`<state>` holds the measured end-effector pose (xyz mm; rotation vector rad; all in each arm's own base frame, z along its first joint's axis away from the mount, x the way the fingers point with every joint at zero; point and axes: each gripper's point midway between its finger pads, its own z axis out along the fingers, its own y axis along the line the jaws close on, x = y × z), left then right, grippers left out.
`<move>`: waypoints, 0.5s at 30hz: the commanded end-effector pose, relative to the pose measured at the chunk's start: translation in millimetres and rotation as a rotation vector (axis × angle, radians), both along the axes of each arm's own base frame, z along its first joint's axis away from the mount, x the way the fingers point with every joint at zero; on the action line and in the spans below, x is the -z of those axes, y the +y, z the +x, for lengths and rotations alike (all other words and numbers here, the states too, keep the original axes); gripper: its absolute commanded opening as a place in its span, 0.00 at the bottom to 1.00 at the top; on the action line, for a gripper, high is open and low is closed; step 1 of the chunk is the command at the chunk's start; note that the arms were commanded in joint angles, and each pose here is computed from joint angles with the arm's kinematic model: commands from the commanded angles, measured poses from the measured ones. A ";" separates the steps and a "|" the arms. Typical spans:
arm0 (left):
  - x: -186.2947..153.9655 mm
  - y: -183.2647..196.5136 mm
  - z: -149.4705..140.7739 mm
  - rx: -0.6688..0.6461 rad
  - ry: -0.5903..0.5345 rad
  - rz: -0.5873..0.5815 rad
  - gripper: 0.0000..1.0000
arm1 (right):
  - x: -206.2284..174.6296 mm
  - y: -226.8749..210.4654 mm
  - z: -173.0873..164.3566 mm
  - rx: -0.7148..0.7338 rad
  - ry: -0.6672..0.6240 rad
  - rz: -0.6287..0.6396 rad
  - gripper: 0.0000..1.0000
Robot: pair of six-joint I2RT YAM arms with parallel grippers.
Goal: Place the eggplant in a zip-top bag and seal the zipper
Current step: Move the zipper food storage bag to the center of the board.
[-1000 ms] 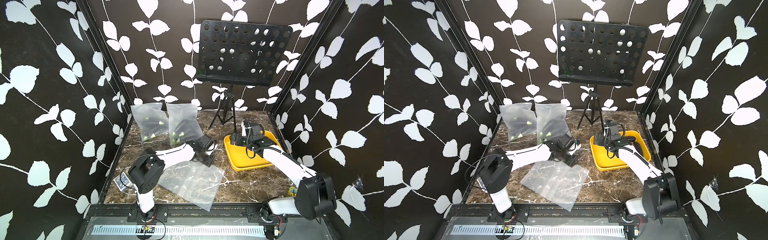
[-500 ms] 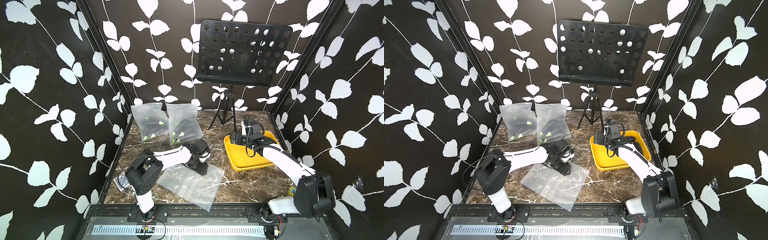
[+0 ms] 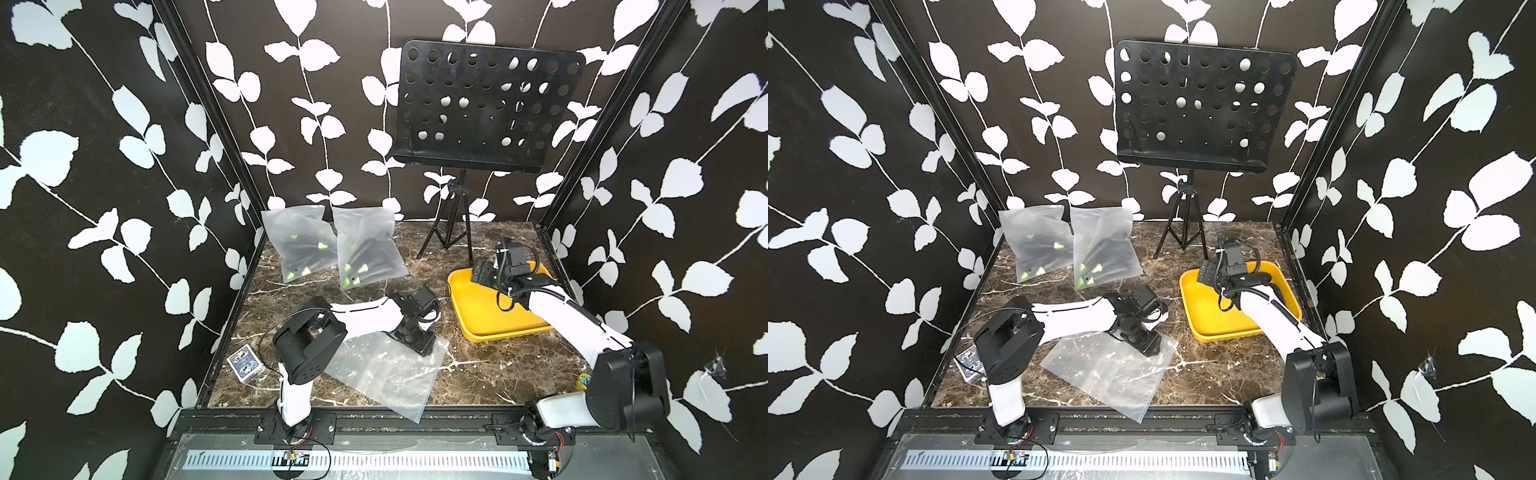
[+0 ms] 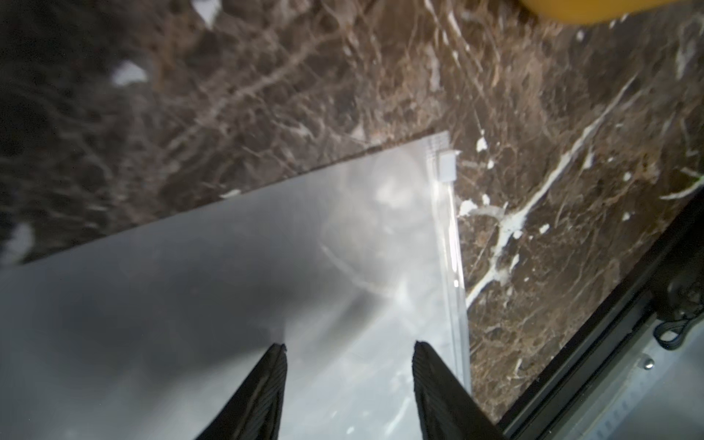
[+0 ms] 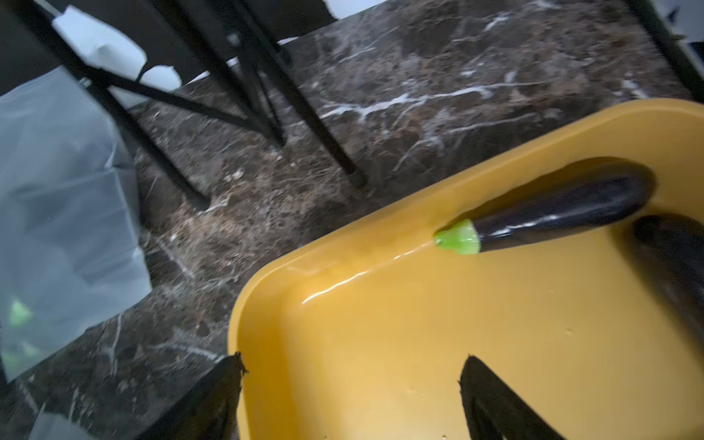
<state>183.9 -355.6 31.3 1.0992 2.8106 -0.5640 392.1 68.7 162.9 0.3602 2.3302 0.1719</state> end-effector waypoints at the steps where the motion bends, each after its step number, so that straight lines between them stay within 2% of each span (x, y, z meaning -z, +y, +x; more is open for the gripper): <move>1: -6.4 -4.8 1.6 -0.031 -0.048 0.018 0.56 | -18.8 -21.0 6.0 0.112 -0.050 -0.032 0.87; 6: -2.8 -12.1 0.3 -0.051 -0.073 0.030 0.56 | -18.0 -34.0 10.7 0.148 -0.038 -0.048 0.86; 15: -1.4 -34.2 -17.2 -0.001 -0.091 0.063 0.54 | -11.8 -52.8 19.0 0.191 -0.026 -0.067 0.81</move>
